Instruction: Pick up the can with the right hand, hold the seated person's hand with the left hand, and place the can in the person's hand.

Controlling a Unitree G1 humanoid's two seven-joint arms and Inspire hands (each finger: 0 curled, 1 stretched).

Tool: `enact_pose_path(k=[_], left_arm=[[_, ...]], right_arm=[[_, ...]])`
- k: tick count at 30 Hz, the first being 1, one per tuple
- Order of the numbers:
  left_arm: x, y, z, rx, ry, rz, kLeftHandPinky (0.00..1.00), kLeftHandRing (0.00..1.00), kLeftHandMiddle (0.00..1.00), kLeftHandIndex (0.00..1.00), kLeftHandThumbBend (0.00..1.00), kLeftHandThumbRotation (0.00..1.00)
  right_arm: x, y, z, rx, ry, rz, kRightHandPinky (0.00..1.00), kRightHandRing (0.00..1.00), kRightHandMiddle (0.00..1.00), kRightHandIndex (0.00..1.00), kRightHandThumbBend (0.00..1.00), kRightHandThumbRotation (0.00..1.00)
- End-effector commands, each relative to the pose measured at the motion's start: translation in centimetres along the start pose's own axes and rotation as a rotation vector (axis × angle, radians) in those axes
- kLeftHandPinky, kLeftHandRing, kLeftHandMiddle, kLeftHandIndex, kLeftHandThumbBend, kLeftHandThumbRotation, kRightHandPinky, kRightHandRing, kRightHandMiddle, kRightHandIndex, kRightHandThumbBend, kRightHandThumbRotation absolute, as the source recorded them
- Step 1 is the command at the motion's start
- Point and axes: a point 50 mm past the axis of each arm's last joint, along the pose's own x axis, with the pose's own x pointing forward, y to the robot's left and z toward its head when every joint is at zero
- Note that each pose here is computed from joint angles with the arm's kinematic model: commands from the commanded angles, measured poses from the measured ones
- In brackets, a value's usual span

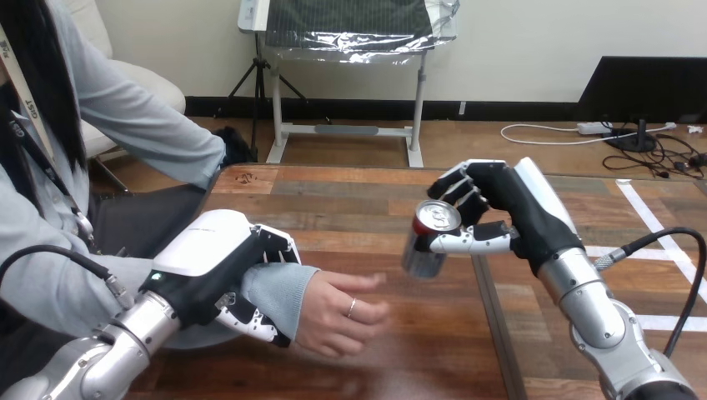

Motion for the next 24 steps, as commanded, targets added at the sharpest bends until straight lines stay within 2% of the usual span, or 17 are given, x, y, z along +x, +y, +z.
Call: enact_pose_path(k=[1, 20, 24], left_arm=[[3.4, 3.1, 2.1, 0.025, -0.126, 0.117, 0.33, 0.38, 0.44, 0.47, 0.92, 0.04], [3.7, 2.8, 2.3, 0.007, -0.137, 0.132, 0.32, 0.37, 0.44, 0.47, 0.94, 0.02], [3.8, 2.7, 2.5, 0.001, -0.142, 0.142, 0.32, 0.37, 0.44, 0.47, 0.95, 0.02]], right_arm=[[1.2, -1.0, 2.7, 0.009, -0.134, -0.044, 0.40, 0.42, 0.48, 0.53, 0.74, 0.00], [0.3, -0.2, 4.3, 0.040, -0.209, -0.013, 0.39, 0.41, 0.48, 0.53, 0.75, 0.00], [-0.3, 0.3, 5.0, 0.027, -0.231, 0.010, 0.38, 0.40, 0.47, 0.52, 0.75, 0.00]])
